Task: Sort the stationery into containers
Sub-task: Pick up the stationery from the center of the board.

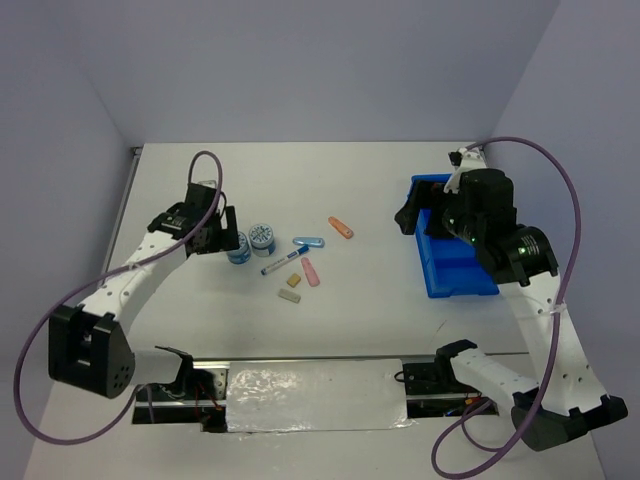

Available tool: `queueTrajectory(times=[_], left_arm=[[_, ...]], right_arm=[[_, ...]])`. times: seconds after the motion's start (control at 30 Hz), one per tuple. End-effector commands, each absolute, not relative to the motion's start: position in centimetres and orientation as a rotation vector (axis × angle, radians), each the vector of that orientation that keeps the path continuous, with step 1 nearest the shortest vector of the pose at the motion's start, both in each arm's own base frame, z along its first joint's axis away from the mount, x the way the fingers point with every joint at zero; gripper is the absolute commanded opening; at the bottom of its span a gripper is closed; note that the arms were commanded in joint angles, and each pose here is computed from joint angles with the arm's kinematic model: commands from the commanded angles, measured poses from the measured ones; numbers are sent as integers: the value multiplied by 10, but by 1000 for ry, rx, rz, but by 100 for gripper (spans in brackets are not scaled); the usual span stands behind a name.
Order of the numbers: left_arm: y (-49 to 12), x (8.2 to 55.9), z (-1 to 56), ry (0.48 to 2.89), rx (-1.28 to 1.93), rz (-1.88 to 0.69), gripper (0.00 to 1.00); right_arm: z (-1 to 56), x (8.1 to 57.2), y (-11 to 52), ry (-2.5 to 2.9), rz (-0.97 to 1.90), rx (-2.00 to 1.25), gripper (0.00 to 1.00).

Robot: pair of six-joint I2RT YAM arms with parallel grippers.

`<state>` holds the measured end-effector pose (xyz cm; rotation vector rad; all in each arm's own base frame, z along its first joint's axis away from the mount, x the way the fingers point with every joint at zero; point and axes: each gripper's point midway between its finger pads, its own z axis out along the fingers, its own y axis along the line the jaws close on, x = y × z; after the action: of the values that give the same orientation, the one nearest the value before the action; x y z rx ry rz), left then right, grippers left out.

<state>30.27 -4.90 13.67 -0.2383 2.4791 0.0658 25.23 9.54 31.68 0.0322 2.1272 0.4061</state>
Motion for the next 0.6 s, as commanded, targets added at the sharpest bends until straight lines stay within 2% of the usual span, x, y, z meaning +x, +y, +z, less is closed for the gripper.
queueTrajectory(times=[0.0, 0.57], left_arm=[[-74, 324, 131, 2466, -136, -88, 99], [-79, 361, 85, 2569, -111, -29, 99]], right_arm=[[311, 249, 104, 2161, 456, -5, 100], [317, 238, 103, 2171, 464, -32, 100]])
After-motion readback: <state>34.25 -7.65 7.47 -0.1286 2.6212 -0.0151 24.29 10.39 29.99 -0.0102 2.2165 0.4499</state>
